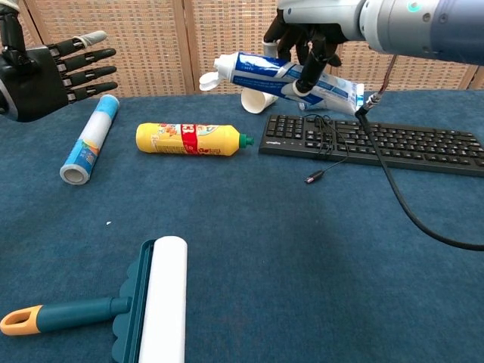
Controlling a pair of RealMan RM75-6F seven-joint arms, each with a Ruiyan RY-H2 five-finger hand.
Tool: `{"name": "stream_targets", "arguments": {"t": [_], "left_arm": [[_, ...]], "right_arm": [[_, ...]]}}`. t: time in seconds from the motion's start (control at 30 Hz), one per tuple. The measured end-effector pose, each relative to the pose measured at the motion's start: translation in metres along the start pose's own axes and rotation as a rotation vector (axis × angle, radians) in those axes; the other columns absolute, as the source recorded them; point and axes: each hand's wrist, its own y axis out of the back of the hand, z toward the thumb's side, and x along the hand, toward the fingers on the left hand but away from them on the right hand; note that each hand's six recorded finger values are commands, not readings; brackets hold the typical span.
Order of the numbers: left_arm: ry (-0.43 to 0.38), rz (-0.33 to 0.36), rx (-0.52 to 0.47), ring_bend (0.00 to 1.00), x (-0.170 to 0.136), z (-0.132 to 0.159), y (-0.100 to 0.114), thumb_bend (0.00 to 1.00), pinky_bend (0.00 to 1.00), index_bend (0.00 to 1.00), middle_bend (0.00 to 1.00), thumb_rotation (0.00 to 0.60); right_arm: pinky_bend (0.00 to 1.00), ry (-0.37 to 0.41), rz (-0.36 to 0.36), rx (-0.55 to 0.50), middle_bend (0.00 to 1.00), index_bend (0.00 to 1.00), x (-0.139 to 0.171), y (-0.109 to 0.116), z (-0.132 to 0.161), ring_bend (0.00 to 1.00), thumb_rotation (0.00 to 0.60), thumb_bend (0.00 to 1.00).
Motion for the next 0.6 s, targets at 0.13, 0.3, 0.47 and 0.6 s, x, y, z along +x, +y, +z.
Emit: {"name": "stream_targets", "arguments": {"t": [0.13, 0.3, 0.47, 0.6], "left_arm": [[-0.011, -0.025, -0.079, 0.0, 0.005, 0.0, -0.018, 0.0, 0.0, 0.0, 0.0, 0.003], [-0.017, -0.042, -0.187, 0.0, 0.012, -0.001, -0.036, 0.0, 0.0, 0.0, 0.0, 0.003], [-0.019, -0.053, -0.252, 0.0, 0.014, -0.005, -0.043, 0.0, 0.0, 0.0, 0.0, 0.021], [-0.018, -0.056, -0.312, 0.0, 0.015, -0.009, -0.043, 0.0, 0.0, 0.0, 0.0, 0.046]], "right_arm": [[0.78, 0.003, 0.0, 0.003, 0.71, 0.71, -0.004, 0.0, 0.007, 0.62, 0.6, 0.67], [0.78, 0.003, -0.002, -0.009, 0.71, 0.71, -0.009, 0.002, 0.017, 0.62, 0.6, 0.67], [0.78, 0.009, -0.007, -0.031, 0.71, 0.71, -0.01, 0.006, 0.026, 0.62, 0.6, 0.67], [0.78, 0.011, -0.011, -0.048, 0.71, 0.72, -0.01, 0.01, 0.029, 0.62, 0.6, 0.67]]}}
